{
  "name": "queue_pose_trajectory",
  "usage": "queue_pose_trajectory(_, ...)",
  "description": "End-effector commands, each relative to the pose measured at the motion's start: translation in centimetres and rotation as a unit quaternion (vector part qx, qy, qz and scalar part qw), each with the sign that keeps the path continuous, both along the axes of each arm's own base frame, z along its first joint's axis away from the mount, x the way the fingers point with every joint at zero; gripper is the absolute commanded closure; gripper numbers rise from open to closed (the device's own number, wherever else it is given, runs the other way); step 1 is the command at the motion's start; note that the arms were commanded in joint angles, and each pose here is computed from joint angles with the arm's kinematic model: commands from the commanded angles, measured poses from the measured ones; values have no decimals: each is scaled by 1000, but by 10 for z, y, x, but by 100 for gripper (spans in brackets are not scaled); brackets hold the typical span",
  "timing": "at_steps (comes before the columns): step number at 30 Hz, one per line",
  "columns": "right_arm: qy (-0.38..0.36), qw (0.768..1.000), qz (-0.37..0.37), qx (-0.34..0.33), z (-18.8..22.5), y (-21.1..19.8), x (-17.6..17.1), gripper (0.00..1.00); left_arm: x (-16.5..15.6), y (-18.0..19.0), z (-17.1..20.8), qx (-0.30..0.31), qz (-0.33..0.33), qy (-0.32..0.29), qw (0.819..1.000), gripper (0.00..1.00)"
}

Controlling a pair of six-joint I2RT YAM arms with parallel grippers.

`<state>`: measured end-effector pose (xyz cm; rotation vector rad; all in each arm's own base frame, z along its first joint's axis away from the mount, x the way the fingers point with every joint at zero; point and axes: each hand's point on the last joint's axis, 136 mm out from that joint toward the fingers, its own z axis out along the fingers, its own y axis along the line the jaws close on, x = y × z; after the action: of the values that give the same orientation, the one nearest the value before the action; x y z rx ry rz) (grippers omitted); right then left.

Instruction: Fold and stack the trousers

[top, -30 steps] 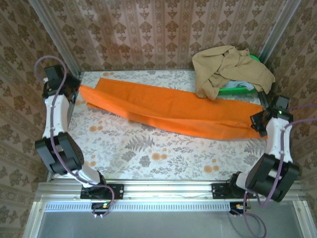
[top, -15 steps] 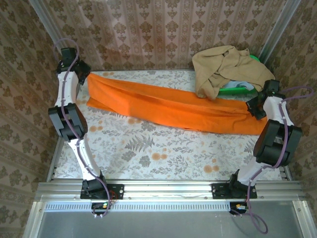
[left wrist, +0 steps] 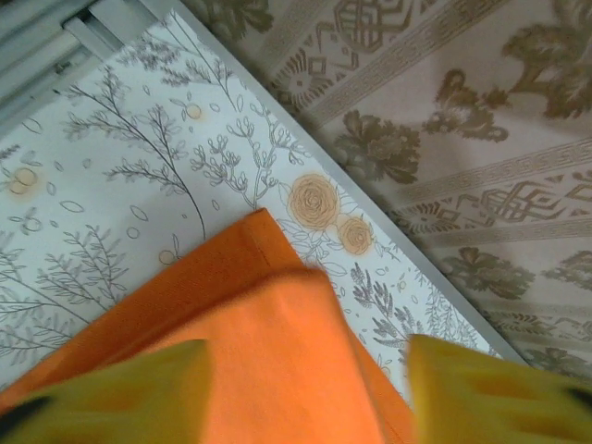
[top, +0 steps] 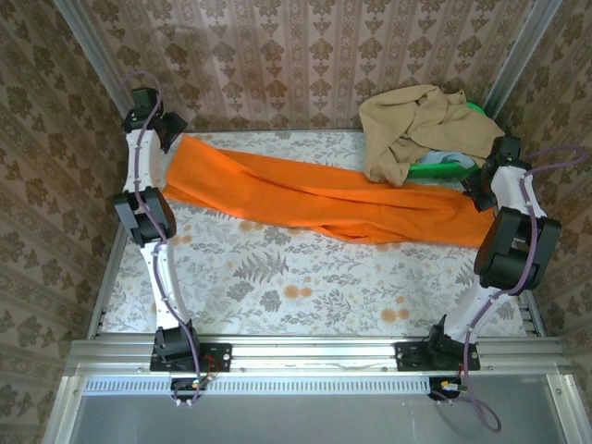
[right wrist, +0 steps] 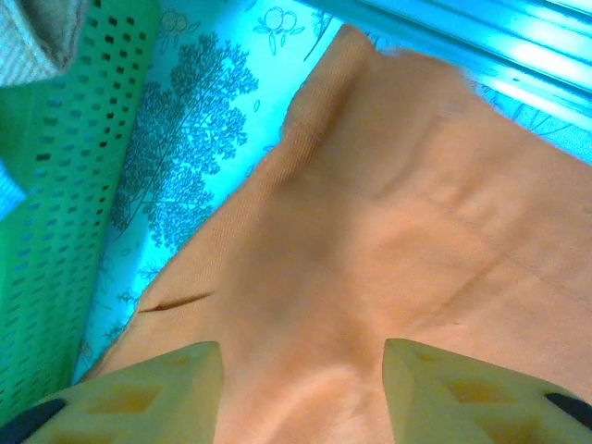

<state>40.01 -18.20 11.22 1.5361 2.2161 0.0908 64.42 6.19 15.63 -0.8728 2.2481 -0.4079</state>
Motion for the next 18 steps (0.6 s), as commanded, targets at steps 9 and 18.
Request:
queue_pose_trajectory(9, -36, 991, 113, -55, 50, 87, -15, 44, -55, -29, 42, 22, -82, 12, 996, 0)
queue_pose_trajectory(18, 15, 911, 408, -49, 4, 328, 28, 48, -105, -88, -46, -39, -145, 57, 987, 3)
